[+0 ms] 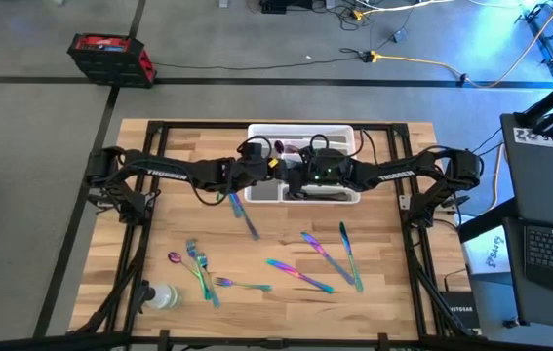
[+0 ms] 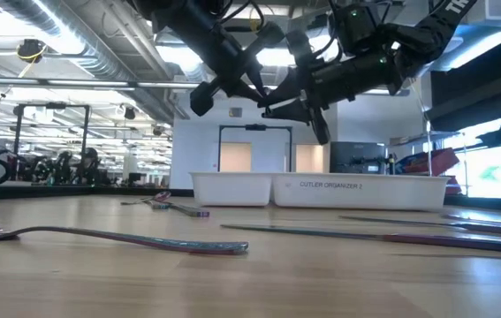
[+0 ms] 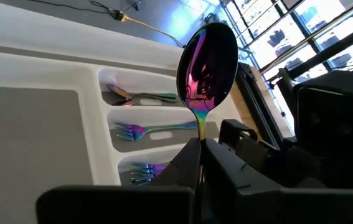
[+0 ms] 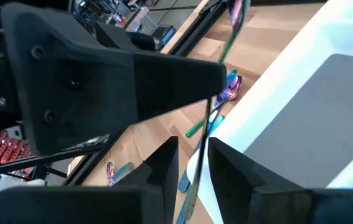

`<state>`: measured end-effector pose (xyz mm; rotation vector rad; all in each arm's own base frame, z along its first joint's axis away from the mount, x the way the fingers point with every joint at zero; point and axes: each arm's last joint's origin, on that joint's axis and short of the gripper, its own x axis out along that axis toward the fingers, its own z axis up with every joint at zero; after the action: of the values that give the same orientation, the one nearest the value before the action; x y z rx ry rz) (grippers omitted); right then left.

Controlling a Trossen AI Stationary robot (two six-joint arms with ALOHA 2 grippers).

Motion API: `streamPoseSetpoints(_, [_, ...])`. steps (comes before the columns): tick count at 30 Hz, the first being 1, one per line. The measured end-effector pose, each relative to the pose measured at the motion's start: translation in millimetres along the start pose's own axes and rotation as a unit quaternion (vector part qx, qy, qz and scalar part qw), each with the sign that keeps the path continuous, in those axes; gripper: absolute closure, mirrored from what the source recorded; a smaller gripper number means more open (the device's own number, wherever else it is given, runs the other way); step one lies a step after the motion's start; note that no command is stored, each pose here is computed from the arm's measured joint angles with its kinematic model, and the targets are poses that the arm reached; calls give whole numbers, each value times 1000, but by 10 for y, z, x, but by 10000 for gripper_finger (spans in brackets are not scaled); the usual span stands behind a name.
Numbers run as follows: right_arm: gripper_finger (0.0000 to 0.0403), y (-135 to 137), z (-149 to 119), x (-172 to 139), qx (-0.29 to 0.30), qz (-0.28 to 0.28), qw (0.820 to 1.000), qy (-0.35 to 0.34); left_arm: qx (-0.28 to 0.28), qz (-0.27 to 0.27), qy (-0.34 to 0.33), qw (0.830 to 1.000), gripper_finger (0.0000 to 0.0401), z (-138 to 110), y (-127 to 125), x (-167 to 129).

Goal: Sort silverware
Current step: Put the blue spoon into the tray organizer

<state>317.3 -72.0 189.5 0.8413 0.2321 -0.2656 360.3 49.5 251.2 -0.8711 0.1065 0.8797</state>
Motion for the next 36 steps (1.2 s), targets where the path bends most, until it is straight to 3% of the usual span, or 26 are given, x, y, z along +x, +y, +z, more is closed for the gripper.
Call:
streamPoseSetpoints(7, [338,-5,-4,-1,-3,1,1000,5,-3,5,1,1000,401,-4,10,0])
streamPoseSetpoints(13, [395,-11,-10,-1,-7,-2,1000,9,8,5,1,1000,401,-5,11,0])
streamPoseSetpoints(30, [402,-25,2,-2,-8,0,1000,11,6,9,3,1000,400,-7,17,-1])
streamPoseSetpoints(36, [403,-21,6,-3,-10,3,1000,10,5,13,5,1000,358,-12,27,-2])
